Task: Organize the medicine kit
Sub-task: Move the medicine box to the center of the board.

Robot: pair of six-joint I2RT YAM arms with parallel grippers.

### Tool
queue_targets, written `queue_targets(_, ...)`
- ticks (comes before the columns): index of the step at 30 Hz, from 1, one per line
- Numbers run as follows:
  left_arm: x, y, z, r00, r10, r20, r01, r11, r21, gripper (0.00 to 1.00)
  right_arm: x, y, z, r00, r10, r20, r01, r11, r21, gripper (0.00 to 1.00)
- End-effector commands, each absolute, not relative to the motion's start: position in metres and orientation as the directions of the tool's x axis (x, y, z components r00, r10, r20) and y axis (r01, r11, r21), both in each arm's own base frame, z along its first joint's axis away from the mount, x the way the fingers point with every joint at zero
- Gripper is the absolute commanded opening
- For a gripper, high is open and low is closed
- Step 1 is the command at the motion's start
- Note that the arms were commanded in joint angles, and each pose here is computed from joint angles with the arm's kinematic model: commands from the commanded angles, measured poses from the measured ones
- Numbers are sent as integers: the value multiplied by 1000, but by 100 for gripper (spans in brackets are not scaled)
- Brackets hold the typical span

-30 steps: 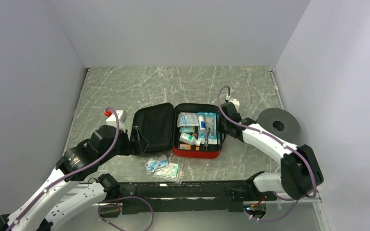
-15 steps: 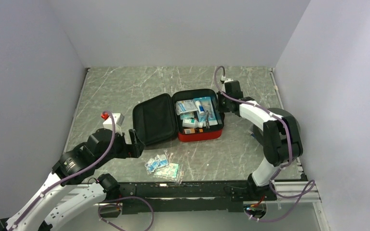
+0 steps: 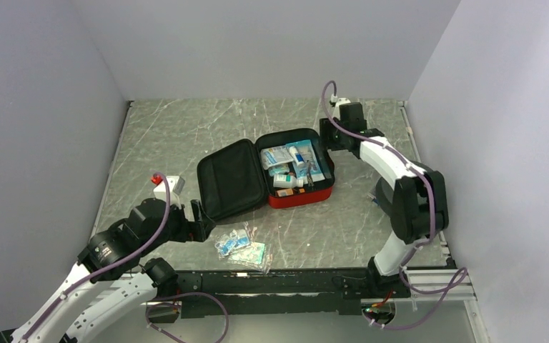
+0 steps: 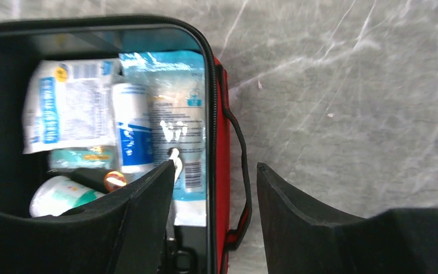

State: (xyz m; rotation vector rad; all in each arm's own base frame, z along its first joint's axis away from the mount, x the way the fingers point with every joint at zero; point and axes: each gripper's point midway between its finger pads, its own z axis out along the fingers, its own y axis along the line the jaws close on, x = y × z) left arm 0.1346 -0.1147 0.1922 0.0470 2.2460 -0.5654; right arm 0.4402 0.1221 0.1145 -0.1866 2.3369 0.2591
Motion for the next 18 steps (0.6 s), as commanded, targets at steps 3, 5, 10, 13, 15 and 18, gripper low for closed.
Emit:
queue_targets(3,137,-122,203,-647,-143,-749,270,876,-400,99,414,152,202,-565,-70,-822,-334,930,150,59)
queue_targets(5,136,-123,203,-644,-144,-752,278,871,-405,99,395,172,202,-545,-135,-827,-414,902,126,59)
queue_targets(10,135,-124,207,-627,-151,-764,300,858,-416,99,348,219,204,-455,-306,-836,-613,789,44,61)
queue_targets(13,134,-125,209,-620,-159,-768,311,849,-426,99,321,241,205,-370,-358,-857,-720,694,22,62)
queue_targets(15,133,-126,210,-617,-161,-771,318,844,-431,99,305,251,203,-309,-392,-866,-777,630,-8,62)
queue_targets(18,132,-126,211,-612,-164,-773,325,839,-436,98,286,262,193,-258,-444,-858,-833,552,-35,62)
